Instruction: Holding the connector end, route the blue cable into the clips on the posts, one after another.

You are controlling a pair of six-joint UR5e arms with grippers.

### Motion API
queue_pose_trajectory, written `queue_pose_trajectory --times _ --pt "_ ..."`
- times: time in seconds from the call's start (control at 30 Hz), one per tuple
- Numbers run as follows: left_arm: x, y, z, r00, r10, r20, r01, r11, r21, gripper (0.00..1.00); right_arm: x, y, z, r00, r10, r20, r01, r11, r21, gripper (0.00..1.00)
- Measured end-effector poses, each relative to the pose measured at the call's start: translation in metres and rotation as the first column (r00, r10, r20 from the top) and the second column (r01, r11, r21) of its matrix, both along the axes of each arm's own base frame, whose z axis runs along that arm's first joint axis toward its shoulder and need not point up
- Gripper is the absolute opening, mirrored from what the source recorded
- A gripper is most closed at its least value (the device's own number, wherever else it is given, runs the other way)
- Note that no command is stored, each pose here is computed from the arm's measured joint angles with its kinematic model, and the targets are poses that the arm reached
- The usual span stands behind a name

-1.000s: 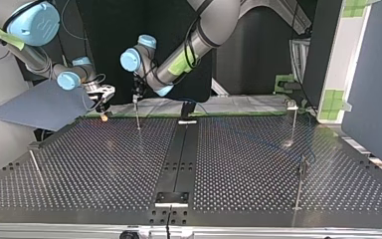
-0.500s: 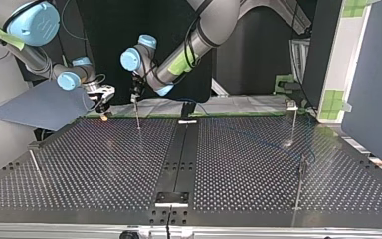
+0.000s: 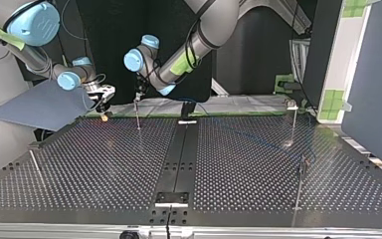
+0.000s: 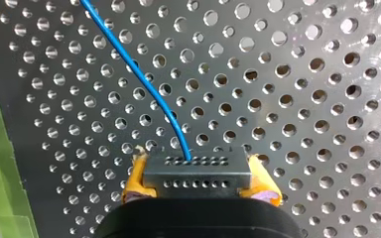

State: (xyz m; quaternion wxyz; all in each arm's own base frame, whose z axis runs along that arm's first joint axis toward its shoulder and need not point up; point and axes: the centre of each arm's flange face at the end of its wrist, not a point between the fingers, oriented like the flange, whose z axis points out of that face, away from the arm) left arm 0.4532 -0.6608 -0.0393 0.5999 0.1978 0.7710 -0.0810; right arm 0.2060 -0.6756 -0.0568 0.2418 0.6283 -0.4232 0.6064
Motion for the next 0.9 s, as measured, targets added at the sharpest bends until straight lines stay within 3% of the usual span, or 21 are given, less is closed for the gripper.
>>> queue_pose_trajectory --times 0.37,0.9 --pt "0.0037 -0.0025 0.0019 0.9997 0.004 0.026 -0.003 0.9997 -0.024 1.0 0.0002 0.0 0.0001 1.0 0.0 0.001 0.0 1.0 0.0 0.0" --pt "0.0041 -0.0029 0.0021 0.9996 0.005 0.028 -0.004 0.9995 -0.03 1.0 -0.0002 -0.0002 0.0001 1.0 -0.001 0.002 0.001 1.0 0.001 0.0"
